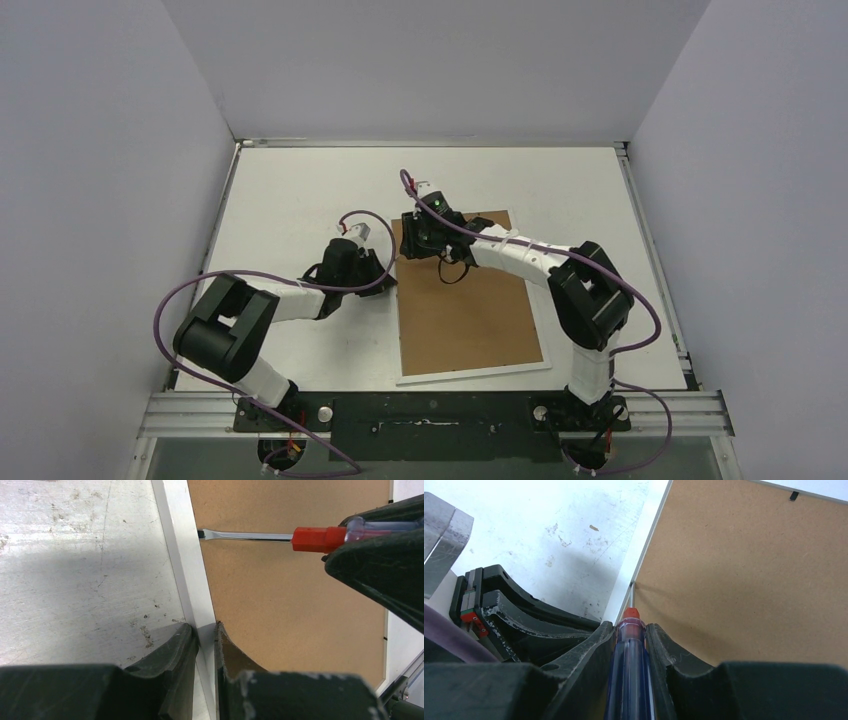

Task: Take the photo out of the frame
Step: Release the photo frame item from the photo frame.

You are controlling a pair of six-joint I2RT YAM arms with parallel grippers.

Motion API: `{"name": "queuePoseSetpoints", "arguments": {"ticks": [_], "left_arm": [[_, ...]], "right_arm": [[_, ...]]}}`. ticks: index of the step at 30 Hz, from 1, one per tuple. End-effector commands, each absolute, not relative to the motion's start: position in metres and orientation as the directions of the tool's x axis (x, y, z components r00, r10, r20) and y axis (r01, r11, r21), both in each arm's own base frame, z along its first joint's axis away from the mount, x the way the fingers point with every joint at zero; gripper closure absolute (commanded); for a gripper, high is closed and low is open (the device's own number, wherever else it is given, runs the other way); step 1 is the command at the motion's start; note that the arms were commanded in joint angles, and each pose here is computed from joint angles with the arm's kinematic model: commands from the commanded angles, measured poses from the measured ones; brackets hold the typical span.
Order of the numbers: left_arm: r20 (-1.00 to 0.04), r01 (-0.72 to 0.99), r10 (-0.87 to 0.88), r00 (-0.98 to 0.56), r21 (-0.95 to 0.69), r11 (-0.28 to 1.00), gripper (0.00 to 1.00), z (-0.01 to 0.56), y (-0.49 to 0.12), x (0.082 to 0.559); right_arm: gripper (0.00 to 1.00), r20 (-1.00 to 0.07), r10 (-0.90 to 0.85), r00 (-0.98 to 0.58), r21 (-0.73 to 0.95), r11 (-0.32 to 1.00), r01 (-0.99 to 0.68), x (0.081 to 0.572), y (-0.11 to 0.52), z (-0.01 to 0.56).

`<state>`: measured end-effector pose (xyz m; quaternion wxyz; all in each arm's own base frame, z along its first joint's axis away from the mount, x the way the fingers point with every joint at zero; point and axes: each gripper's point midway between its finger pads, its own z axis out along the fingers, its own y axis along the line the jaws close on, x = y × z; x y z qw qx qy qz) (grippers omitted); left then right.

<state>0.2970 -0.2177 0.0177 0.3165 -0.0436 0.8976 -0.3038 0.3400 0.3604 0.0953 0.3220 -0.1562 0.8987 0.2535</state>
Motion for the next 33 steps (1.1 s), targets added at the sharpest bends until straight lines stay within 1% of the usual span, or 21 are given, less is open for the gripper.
{"name": "queuePoseSetpoints", "arguments": {"ticks": [1, 11, 18, 21, 27, 30, 33], "left_arm": [[-0.397, 0.073, -0.148, -0.906, -0.489, 0.869, 1.00, -0.037, -0.202, 0.243], [-0.402, 0.067, -0.163, -0.901, -0.500, 0.863, 1.00, -0.036, -0.201, 0.242], [-0.402, 0.051, -0.182, -0.897, -0.504, 0.862, 1.00, -0.036, -0.199, 0.240], [-0.398, 0.040, -0.189, -0.898, -0.502, 0.864, 1.00, -0.036, -0.196, 0.240], [-0.400, 0.018, -0.209, -0.892, -0.495, 0.869, 1.00, -0.034, -0.192, 0.242], [-0.400, 0.010, -0.215, -0.891, -0.492, 0.870, 1.00, -0.033, -0.190, 0.243], [-0.400, 0.009, -0.218, -0.890, -0.494, 0.869, 1.00, -0.032, -0.190, 0.245]], "right_arm": [[1.00, -0.631, -0.235, -0.739, 0.296, 0.807, -0.510, 0.320, 0.375, 0.090], [1.00, -0.670, -0.383, -0.636, 0.095, 0.806, -0.585, 0.318, 0.400, 0.114], [1.00, -0.701, -0.388, -0.598, 0.057, 0.806, -0.589, 0.318, 0.410, 0.130], [1.00, -0.730, -0.343, -0.591, 0.073, 0.821, -0.566, 0.320, 0.405, 0.143], [1.00, -0.769, -0.124, -0.627, 0.207, 0.880, -0.428, 0.334, 0.357, 0.173], [1.00, -0.773, -0.022, -0.634, 0.284, 0.881, -0.377, 0.337, 0.332, 0.177], [1.00, -0.759, 0.034, -0.650, 0.336, 0.876, -0.347, 0.339, 0.318, 0.175]]}}
